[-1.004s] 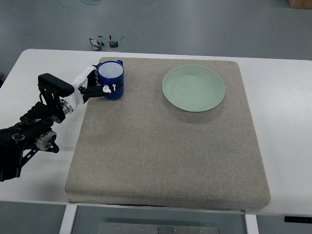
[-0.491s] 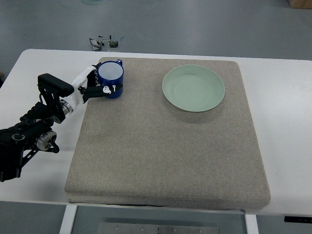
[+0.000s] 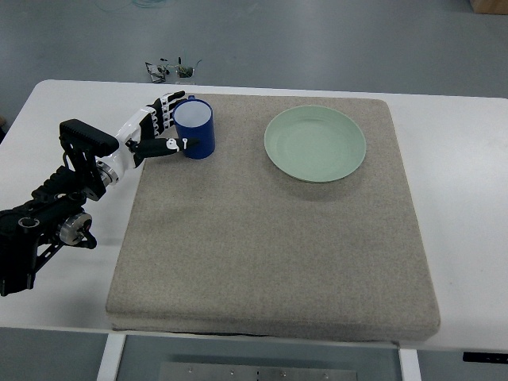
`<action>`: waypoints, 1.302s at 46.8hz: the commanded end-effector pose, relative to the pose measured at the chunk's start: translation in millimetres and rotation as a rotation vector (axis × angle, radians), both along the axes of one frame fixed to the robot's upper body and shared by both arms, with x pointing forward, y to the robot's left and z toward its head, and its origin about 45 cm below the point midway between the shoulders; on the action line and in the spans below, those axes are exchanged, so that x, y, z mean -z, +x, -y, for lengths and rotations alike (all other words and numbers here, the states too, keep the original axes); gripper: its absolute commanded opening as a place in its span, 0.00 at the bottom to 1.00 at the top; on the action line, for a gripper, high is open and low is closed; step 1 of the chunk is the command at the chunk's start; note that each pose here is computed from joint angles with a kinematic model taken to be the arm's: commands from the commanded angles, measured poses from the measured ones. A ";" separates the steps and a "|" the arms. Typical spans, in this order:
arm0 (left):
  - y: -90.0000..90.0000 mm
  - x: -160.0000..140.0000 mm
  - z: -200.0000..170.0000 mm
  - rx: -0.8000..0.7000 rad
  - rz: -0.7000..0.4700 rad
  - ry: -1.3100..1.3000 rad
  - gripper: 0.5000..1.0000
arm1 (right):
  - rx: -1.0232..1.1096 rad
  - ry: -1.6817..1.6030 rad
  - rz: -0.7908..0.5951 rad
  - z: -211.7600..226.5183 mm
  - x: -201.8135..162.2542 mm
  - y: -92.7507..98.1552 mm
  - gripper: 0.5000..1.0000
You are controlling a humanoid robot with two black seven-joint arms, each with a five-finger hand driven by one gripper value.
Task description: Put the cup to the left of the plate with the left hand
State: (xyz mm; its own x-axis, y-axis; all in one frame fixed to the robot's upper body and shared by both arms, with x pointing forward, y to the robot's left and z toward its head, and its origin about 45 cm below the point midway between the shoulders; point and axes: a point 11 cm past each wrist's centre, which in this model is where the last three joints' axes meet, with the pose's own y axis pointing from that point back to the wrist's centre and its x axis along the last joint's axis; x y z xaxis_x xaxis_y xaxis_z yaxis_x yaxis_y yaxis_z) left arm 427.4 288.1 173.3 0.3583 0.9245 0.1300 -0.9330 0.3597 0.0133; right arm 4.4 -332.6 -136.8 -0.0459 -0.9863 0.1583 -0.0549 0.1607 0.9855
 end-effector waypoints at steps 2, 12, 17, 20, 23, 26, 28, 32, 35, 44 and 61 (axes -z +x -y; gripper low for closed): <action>0.6 -1.5 -1.0 -0.001 0.003 0.000 0.92 | 0.002 0.000 0.000 0.0 0.0 0.0 0.87; 5.0 -12.3 -8.2 -0.025 0.028 -0.025 0.93 | 0.000 0.000 0.000 0.0 0.0 0.0 0.87; 8.0 -20.1 -16.2 -0.044 0.044 -0.040 0.98 | 0.000 0.000 0.000 0.0 0.0 0.0 0.87; 8.8 -23.0 -19.4 -0.048 0.049 -0.043 0.98 | 0.000 0.002 0.000 -0.2 0.0 0.0 0.87; 9.7 -25.9 -22.6 -0.055 0.055 -0.047 0.98 | 0.002 0.000 0.000 0.0 0.0 0.0 0.87; 10.3 -28.1 -24.3 -0.059 0.060 -0.051 0.98 | 0.000 0.000 0.000 0.0 0.0 0.0 0.87; 10.7 -30.6 -24.5 -0.058 0.066 -0.056 0.99 | -0.001 0.000 0.000 0.0 0.0 -0.1 0.87; 12.5 -39.4 -26.4 -0.060 0.085 -0.075 0.99 | 0.000 0.000 0.000 0.0 0.0 0.0 0.87; 15.0 -48.7 -26.9 -0.067 0.109 -0.101 0.99 | 0.000 0.000 0.000 0.0 0.0 0.0 0.87; 24.3 -80.7 -26.8 -0.061 0.180 -0.186 0.99 | 0.000 0.000 0.000 0.0 0.0 0.0 0.87; 50.6 -131.4 -7.7 -0.064 0.240 -0.326 0.98 | -0.001 0.000 0.000 0.0 0.0 -0.1 0.87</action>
State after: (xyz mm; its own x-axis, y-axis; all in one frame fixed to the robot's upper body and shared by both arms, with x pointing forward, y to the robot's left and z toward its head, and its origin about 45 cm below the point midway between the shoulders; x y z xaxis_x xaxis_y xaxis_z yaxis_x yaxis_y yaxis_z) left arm 474.0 298.1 298.4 0.2984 0.9532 -0.0489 -0.9145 0.2709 -0.3006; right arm 4.4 -332.6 -136.8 -0.0461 -0.9863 0.1582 -0.0550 0.1606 0.9855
